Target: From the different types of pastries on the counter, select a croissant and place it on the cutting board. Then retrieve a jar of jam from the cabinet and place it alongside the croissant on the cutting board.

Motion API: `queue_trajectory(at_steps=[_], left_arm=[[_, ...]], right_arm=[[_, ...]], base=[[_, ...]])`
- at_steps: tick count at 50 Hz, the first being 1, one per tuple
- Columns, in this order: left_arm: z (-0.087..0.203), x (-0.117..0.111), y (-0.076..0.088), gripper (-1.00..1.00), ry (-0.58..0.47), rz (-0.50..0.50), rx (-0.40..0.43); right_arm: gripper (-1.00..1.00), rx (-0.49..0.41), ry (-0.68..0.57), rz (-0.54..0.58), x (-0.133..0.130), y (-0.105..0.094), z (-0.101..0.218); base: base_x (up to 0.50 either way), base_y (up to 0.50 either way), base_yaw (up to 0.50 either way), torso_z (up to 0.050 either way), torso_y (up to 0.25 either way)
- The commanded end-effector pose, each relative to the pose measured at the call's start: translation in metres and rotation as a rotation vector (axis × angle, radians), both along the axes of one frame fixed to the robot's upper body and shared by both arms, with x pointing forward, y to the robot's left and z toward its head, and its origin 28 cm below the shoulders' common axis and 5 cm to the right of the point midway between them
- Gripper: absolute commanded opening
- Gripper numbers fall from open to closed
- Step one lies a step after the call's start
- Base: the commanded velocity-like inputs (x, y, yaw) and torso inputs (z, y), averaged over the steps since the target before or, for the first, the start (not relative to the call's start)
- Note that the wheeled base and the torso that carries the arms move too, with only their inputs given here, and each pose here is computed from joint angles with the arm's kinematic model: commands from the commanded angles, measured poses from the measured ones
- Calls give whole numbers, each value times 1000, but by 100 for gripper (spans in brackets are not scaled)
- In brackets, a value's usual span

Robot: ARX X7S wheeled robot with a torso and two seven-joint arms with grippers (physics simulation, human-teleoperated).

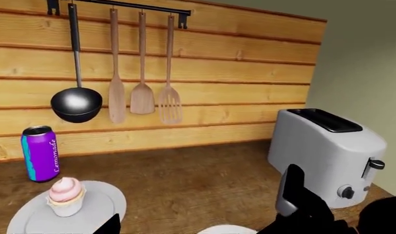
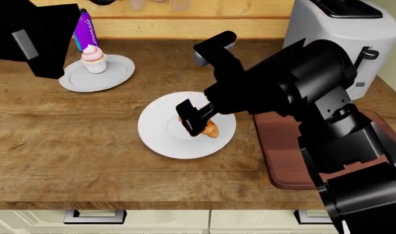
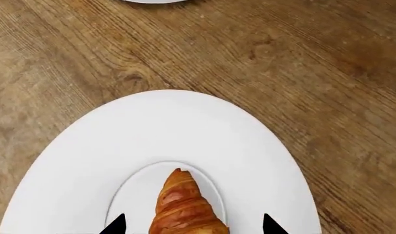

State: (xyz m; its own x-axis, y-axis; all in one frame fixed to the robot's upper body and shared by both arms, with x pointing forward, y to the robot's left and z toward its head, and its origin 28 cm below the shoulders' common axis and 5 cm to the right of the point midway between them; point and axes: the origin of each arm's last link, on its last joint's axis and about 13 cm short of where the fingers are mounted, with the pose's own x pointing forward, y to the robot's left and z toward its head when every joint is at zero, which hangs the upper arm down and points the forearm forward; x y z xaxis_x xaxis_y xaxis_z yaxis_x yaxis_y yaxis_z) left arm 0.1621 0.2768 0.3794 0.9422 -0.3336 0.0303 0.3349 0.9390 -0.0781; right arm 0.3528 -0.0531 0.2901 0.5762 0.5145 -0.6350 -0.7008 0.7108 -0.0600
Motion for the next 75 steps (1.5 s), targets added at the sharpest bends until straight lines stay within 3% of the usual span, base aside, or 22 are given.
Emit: queue_trajectory(at_steps=[1, 7, 8, 22, 33, 43, 56, 67, 75], left_arm=[[-1, 2, 0, 100, -9, -3, 13], [0, 2, -1, 100, -9, -4, 13], [0, 2, -1, 100, -9, -3, 11], [1, 2, -1, 100, -11, -4, 10], [3, 2, -2, 100, -24, -9, 9], [5, 6, -4, 100, -43, -31, 1], [4, 4, -5, 100, -65, -44, -11], [2, 7, -8, 100, -74, -68, -25], [2, 11, -8, 100, -75, -74, -30]], right_arm=[[100, -15, 6, 20, -2, 0, -4], [100, -15, 1, 27, -3, 1, -3], [-100, -15, -1, 26, -2, 1, -3], [-100, -5, -23, 31, -3, 0, 5], [-100, 76, -106, 25, -12, -11, 47], [-100, 129, -151, -37, -45, -47, 64], [-100, 147, -157, -200, -85, -91, 53], [-100, 142, -154, -374, -99, -122, 36], [-100, 103, -134, -455, -102, -134, 17]], base=[[0, 0, 0, 0, -98], [0, 0, 0, 0, -74], [0, 0, 0, 0, 0], [0, 0, 0, 0, 0], [0, 0, 0, 0, 0], [0, 0, 0, 0, 0], [0, 0, 0, 0, 0], [0, 0, 0, 0, 0], [0, 0, 0, 0, 0]])
